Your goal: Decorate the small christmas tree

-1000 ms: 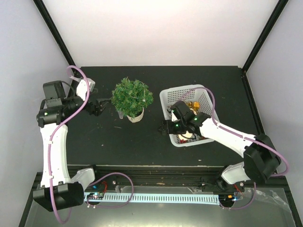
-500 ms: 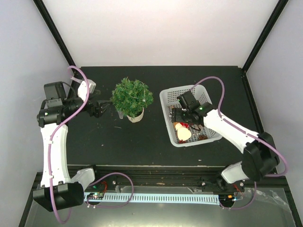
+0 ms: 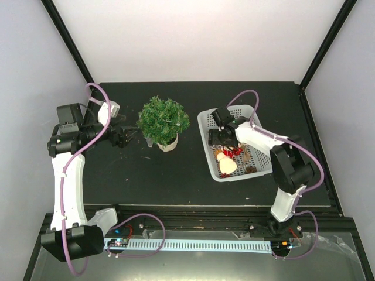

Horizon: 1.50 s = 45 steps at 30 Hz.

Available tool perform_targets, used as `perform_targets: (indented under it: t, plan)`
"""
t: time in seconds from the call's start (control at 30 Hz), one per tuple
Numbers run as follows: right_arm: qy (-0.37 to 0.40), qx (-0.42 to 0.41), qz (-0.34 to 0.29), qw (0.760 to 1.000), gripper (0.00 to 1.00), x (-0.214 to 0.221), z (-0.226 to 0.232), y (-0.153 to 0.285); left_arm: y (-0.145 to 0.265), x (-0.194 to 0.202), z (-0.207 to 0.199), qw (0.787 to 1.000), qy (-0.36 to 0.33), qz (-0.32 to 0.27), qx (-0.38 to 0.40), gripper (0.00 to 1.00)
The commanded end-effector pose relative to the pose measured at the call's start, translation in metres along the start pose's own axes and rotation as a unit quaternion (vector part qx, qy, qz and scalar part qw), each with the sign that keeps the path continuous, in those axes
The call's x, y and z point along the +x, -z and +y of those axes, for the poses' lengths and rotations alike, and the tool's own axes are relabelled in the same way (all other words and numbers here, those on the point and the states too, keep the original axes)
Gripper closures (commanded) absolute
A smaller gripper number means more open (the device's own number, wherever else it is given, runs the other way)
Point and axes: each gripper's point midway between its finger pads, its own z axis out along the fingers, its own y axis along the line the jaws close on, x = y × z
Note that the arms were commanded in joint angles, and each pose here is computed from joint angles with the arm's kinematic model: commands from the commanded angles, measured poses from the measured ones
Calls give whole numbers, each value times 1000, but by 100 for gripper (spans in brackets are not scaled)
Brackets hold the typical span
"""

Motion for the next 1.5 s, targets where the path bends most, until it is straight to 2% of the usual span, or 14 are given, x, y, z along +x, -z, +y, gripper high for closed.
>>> perform_targets:
  t: [0.0, 0.47, 0.87, 1.27, 1.33, 1.47]
  plan:
    - [20, 4, -9, 1000, 18, -16, 6, -13, 2, -1, -5, 1000, 10, -5, 9, 1]
    - [50, 50, 36, 997, 19, 0, -8, -55, 2, 7, -10, 1000, 7, 4, 17, 1]
    - [15, 65, 34, 997, 33, -4, -38, -58, 7, 8, -16, 1000, -7, 6, 11, 1]
    - [2, 40, 13, 999, 57, -14, -37, -43, 9, 6, -18, 1000, -10, 6, 7, 1]
    - [4, 33, 8, 999, 65, -16, -34, -40, 9, 8, -18, 1000, -9, 8, 7, 1]
    - [-5, 20, 14, 1000, 87, -17, -33, -45, 9, 10, -18, 1000, -6, 10, 8, 1]
